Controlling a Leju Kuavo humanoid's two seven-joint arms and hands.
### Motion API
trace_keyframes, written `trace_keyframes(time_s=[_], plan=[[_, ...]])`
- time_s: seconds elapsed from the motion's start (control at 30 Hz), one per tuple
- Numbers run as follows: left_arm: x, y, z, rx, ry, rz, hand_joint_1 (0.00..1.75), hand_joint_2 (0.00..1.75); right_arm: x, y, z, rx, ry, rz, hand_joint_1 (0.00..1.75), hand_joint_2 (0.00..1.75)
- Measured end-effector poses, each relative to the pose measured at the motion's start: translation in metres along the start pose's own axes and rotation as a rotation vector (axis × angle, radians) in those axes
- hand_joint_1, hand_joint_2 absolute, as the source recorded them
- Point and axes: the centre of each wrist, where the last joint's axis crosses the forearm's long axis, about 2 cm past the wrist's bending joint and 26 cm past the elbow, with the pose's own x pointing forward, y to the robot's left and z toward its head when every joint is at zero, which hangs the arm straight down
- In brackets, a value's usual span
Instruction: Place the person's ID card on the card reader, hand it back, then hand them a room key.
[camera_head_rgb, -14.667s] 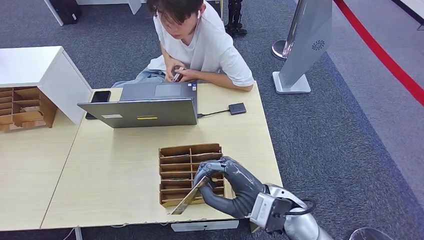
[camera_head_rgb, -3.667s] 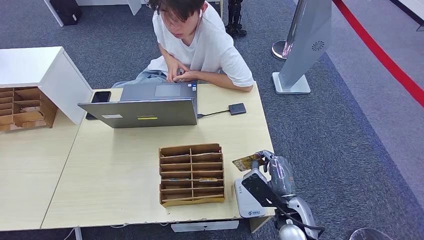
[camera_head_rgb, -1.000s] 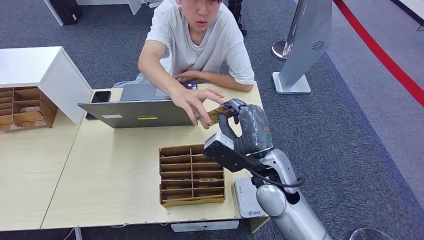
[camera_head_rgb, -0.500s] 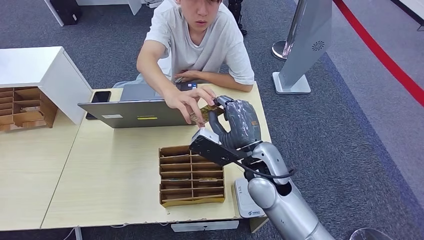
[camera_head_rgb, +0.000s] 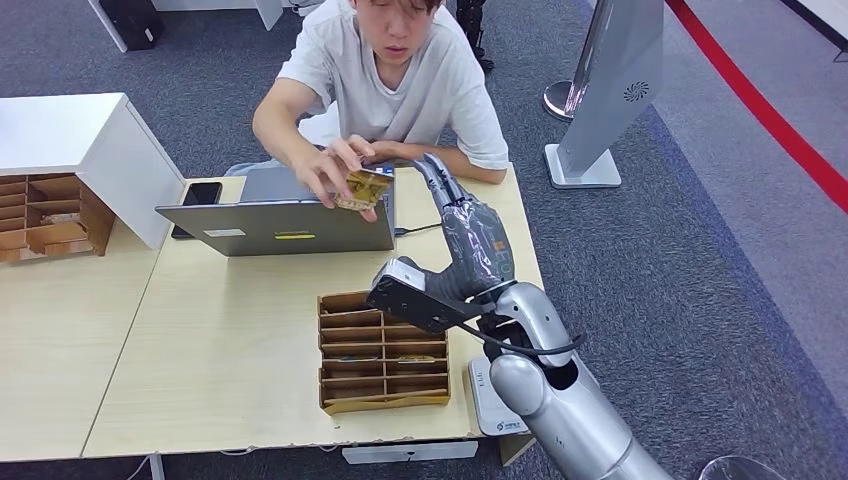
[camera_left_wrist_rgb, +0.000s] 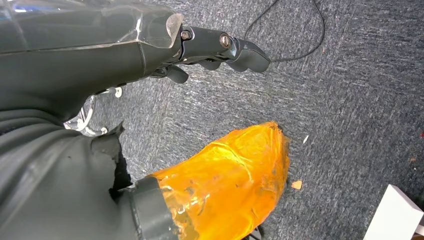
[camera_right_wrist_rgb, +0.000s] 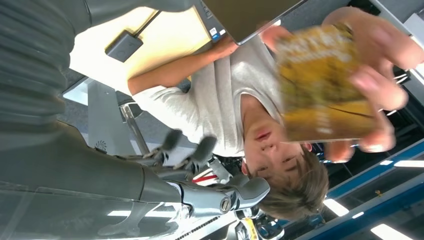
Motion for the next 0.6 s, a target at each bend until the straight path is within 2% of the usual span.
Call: trace_keyframes(time_s=[0.13,0.37,0.6], plan=[[0.000,0.000,0.000,0.000,0.000,0.000,0.00,0.00,0.000,0.000,0.000,0.000,0.000,0.000,0.00,0.00],[0.000,0.000,0.000,0.001,-0.001,0.008,0.00,0.00,0.001,0.000,0.002,-0.029,-0.014,0.004,0.00,0.00],[-0.003,0.001,0.000,0.007,-0.006,0.023,0.00,0.00,0.008,0.004,0.018,-0.090,-0.070,-0.067,0.00,0.00]])
